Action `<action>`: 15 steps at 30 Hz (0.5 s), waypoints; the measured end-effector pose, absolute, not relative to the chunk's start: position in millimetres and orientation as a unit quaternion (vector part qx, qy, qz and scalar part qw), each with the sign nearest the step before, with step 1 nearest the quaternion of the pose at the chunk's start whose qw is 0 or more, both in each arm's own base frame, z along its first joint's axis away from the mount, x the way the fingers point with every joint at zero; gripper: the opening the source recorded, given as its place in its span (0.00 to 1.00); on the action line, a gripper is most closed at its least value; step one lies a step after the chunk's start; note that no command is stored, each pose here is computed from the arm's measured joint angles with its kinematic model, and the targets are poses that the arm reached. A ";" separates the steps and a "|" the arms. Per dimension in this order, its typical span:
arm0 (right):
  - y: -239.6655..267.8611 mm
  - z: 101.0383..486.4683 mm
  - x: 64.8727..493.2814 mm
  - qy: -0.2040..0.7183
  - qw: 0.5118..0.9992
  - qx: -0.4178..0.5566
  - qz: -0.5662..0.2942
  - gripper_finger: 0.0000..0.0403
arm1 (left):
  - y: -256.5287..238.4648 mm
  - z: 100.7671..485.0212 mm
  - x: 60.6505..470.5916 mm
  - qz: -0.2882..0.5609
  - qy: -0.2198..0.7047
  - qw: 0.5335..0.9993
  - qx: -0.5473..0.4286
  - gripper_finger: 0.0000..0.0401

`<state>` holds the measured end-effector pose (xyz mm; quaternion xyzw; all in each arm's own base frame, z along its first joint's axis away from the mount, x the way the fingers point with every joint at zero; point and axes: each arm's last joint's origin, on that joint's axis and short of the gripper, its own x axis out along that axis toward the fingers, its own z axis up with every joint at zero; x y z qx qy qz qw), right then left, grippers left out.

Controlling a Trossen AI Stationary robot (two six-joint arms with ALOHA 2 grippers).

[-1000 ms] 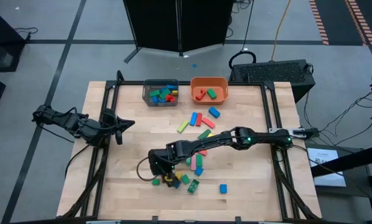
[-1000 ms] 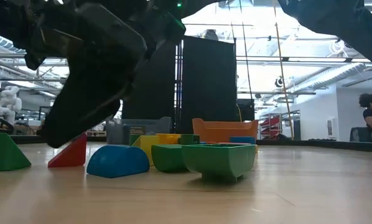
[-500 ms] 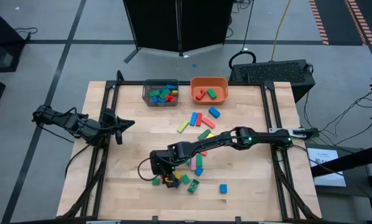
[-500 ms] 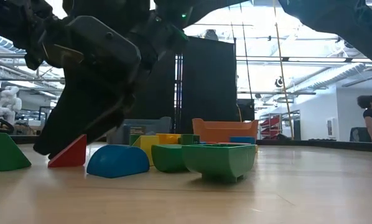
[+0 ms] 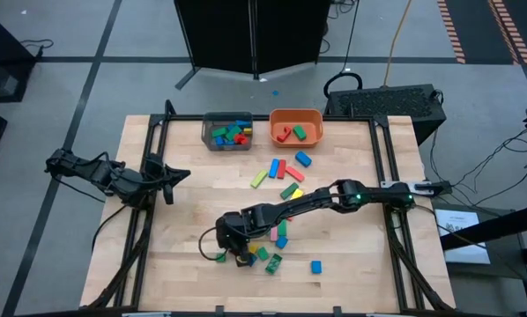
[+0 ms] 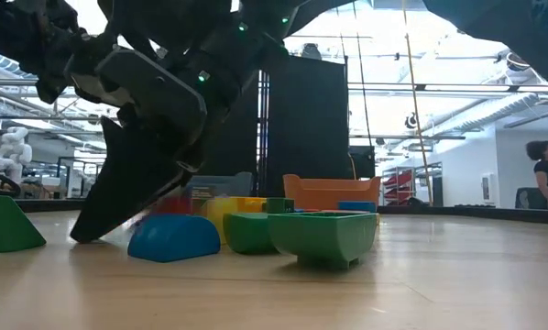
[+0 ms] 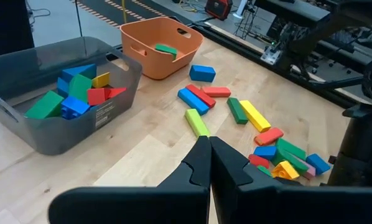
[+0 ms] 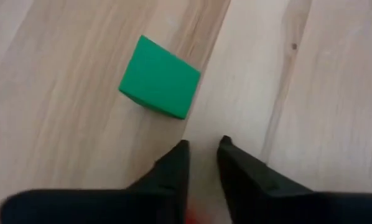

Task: Sort blocks by size
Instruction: Put the small red block into the black bin

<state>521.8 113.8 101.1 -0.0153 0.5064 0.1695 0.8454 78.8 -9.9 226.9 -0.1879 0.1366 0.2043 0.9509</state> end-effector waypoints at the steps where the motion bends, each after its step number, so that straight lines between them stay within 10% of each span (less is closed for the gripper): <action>1: 113.5 102.4 521.7 0.506 0.846 -0.018 0.170 0.14 | -9.9 226.7 78.7 0.205 0.137 0.951 -0.188 0.00; 6: 96.1 115.5 524.0 0.495 0.851 -0.016 0.173 0.01 | -9.9 226.5 78.6 0.205 0.138 0.951 -0.188 0.00; 15: 40.4 174.2 510.5 0.508 0.851 -0.033 0.131 0.13 | -9.9 226.4 78.6 0.206 0.138 0.950 -0.190 0.00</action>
